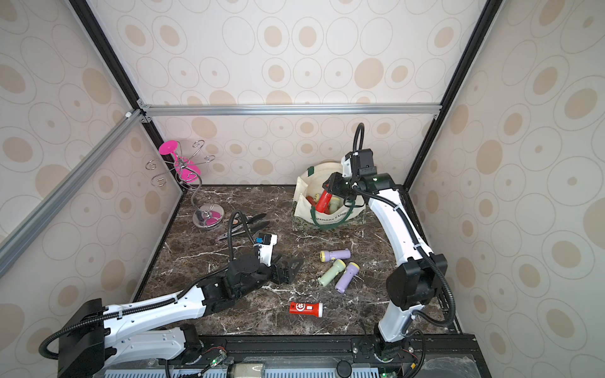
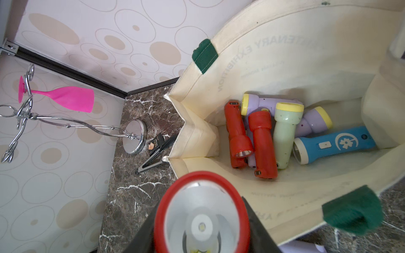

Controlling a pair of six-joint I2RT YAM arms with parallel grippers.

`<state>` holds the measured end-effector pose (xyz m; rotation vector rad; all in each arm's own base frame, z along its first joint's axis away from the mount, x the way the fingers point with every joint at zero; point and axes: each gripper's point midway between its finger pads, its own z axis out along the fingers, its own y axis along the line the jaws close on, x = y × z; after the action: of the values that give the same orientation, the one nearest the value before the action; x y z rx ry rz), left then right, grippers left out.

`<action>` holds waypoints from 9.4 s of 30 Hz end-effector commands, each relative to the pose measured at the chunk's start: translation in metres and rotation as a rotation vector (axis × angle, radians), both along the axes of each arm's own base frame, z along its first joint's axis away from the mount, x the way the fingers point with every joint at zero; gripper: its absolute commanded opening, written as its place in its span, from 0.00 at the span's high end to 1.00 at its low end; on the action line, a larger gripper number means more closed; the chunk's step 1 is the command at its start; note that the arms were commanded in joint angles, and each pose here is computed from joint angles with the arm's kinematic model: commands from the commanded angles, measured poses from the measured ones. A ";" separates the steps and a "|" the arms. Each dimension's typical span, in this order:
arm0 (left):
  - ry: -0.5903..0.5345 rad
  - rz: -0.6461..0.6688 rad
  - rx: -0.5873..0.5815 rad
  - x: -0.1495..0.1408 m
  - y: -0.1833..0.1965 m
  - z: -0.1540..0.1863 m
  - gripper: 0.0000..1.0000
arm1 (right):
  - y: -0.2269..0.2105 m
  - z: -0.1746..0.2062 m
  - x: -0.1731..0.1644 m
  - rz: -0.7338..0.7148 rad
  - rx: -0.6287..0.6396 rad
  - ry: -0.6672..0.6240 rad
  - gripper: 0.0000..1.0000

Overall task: Put the flashlights into the tote bags
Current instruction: Place the flashlight in the canvas bag, then pick up the flashlight from the center of the board, then place the flashlight in the canvas bag.

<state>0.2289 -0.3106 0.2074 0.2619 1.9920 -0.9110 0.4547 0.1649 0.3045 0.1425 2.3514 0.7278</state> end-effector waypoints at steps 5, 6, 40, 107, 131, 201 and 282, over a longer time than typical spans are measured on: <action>0.000 0.012 -0.011 -0.001 0.004 -0.004 0.00 | -0.010 0.001 0.021 -0.067 0.027 -0.027 1.00; -0.006 0.010 -0.025 -0.001 0.002 -0.001 0.00 | -0.012 0.002 0.023 -0.075 0.030 -0.026 1.00; 0.032 -0.229 0.336 -0.013 -0.031 -0.043 0.00 | -0.029 -0.073 0.074 -0.081 -0.150 0.125 0.58; 0.200 -0.574 0.704 -0.105 -0.046 -0.180 0.21 | -0.042 -0.052 -0.166 0.084 -0.165 0.134 0.04; 0.138 -0.363 0.666 -0.078 -0.034 -0.164 0.84 | -0.037 -0.076 -0.179 0.120 -0.159 0.181 0.10; -0.034 -0.002 0.001 -0.026 -0.015 0.011 0.07 | 0.095 -0.045 -0.194 0.611 0.108 0.095 1.00; 0.014 -0.140 0.040 -0.027 -0.074 -0.014 0.00 | -0.021 -0.043 0.075 -0.028 -0.235 0.008 0.26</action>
<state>0.1979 -0.3753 0.1760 0.4306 2.0686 -0.9324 0.5331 0.1468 0.2300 0.0661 2.4788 0.4479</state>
